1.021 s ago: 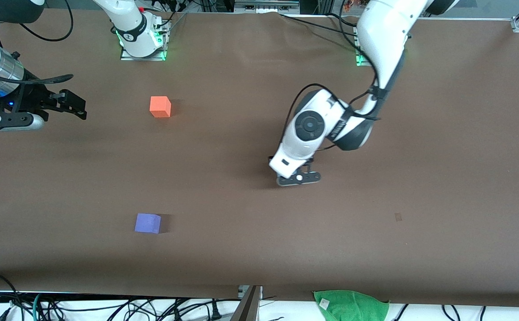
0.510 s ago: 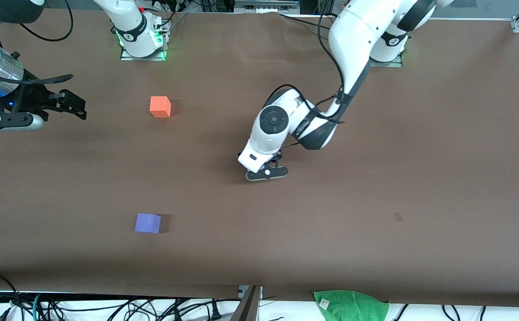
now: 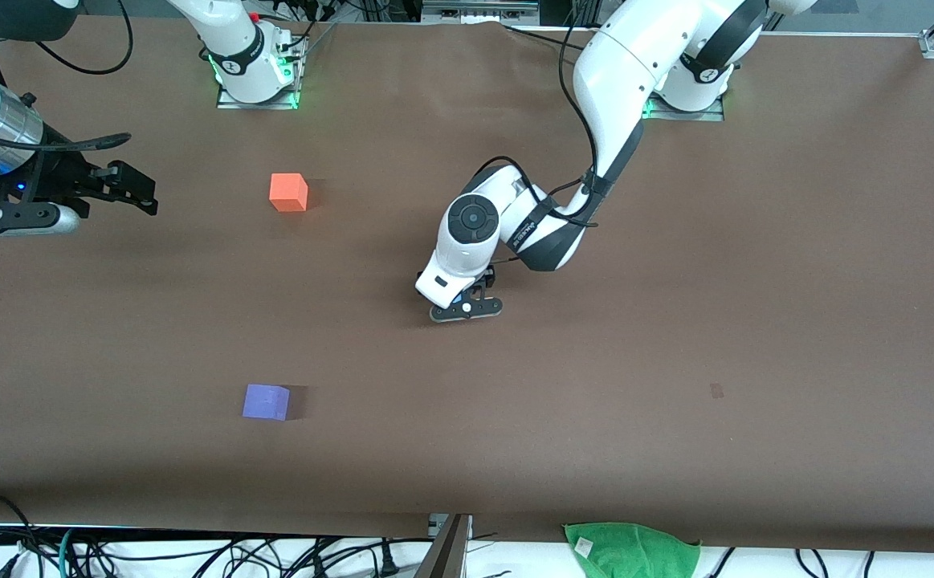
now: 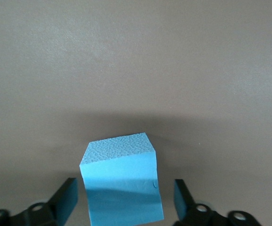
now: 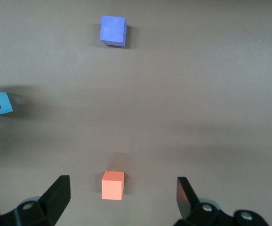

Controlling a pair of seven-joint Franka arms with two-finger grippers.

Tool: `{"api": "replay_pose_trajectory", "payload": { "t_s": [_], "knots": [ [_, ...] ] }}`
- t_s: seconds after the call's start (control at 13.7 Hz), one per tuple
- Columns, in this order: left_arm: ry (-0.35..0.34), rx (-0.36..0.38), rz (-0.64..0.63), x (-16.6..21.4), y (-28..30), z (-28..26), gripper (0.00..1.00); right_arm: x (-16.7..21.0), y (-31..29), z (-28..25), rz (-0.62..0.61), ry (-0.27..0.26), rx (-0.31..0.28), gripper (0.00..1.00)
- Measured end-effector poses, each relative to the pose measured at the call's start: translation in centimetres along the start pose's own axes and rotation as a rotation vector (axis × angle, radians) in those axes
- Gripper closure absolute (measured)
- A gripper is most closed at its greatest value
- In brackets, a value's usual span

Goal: Place blue block between orange and purple blocks
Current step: 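Set the blue block down while the right gripper reaches toward it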

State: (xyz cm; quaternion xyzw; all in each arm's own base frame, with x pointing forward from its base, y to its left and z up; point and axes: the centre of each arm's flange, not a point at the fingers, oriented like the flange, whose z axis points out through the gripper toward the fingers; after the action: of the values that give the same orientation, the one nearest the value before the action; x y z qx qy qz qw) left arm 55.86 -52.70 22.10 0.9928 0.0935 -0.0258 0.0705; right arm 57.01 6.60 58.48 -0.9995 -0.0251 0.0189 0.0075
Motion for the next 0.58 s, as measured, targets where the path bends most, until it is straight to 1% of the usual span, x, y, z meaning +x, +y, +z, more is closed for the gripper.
{"api": "replay_pose_trajectory", "payload": {
  "t_s": [0.15,0.22,0.36,0.44,0.58],
  "knots": [
    [0.007,-0.012,-0.01,0.5,0.2,-1.0,0.0,0.8,0.1,1.4,0.0,-0.016,0.003,0.0],
    [0.002,-0.013,-0.023,1.1,0.2,-2.0,0.0,1.4,0.2,2.6,0.002,-0.033,0.005,0.0],
    [-0.009,0.004,-0.058,3.5,-1.0,-4.9,0.0,2.4,0.5,5.1,0.005,-0.074,0.007,0.0],
    [-0.005,0.005,-0.082,5.2,-2.1,-7.0,0.0,3.0,0.5,6.8,0.002,-0.103,0.007,0.0],
    [0.027,-0.015,-0.122,9.5,-5.6,-12.1,0.0,4.1,0.2,11.2,-0.006,-0.181,0.01,0.0]
  ]
}}
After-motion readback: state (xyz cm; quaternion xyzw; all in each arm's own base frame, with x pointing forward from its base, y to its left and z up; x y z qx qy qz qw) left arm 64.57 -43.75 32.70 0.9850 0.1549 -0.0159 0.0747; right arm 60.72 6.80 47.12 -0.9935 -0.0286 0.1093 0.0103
